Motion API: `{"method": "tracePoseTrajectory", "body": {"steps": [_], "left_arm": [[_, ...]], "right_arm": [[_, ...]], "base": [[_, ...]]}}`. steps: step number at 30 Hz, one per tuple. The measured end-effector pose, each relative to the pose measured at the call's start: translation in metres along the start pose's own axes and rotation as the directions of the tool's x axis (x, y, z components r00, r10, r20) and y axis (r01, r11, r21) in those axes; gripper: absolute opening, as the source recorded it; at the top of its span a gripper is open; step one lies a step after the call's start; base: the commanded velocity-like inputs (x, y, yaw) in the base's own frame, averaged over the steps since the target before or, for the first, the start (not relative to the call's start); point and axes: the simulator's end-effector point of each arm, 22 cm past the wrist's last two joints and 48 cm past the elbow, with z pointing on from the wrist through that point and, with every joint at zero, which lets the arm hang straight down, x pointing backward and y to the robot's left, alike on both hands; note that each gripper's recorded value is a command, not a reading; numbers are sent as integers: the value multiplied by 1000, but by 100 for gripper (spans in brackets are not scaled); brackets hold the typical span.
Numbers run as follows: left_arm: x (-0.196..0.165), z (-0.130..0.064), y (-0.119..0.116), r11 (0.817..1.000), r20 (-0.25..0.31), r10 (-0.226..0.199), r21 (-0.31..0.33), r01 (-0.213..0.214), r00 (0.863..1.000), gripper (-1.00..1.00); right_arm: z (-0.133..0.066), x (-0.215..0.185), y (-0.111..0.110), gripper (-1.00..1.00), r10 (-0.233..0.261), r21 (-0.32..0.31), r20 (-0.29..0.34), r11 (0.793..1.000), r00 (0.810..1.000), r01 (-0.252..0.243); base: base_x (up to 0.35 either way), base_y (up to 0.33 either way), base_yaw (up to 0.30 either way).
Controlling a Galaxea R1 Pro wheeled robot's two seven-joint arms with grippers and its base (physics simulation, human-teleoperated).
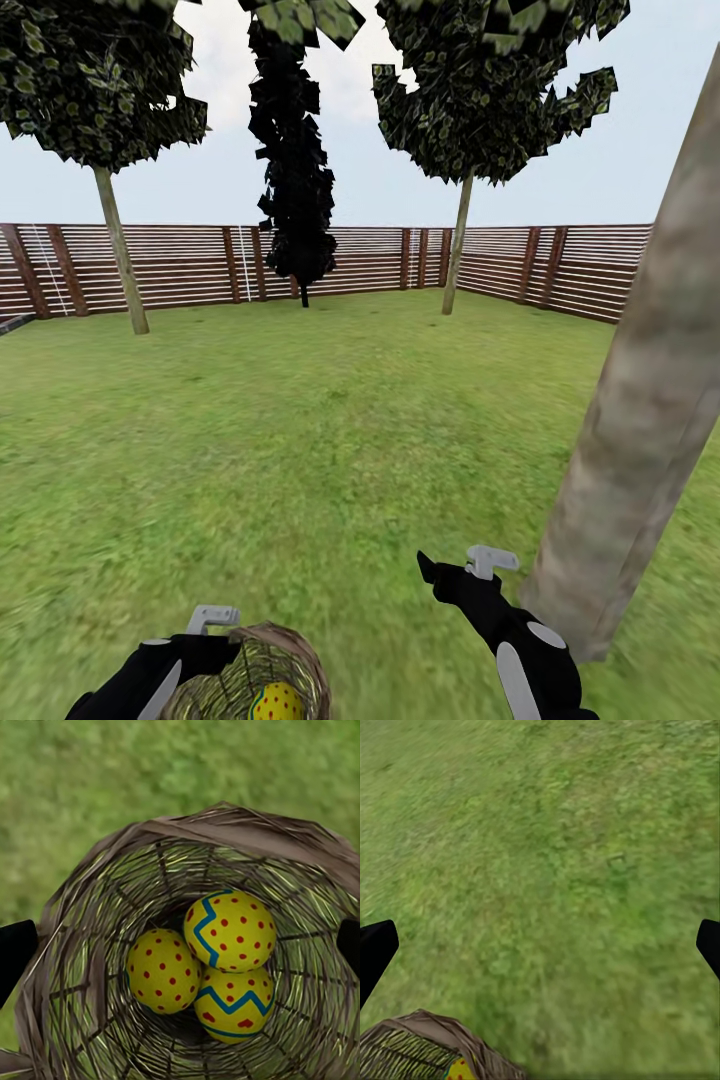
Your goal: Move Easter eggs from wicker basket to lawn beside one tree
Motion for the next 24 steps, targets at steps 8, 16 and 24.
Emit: {"method": "tracePoseTrajectory", "body": {"steps": [8, 16, 24], "left_arm": [[1, 3, -1, 1000, 6, 2, 2, -2, 1000, 100], [8, 11, -5, 1000, 2, 26, 7, -26, 1000, 100], [20, 23, -10, 998, -2, 55, 14, -55, 998, 100]], "right_arm": [[1, 3, -1, 100, 0, 0, 0, 1000, 1000, 0], [5, 11, -5, 100, 0, 1, 0, 1000, 1000, 0], [10, 25, -10, 100, 0, 1, 1, 1000, 1000, 0]], "base": [[0, 0, 0], [0, 0, 0], [0, 0, 0]]}}
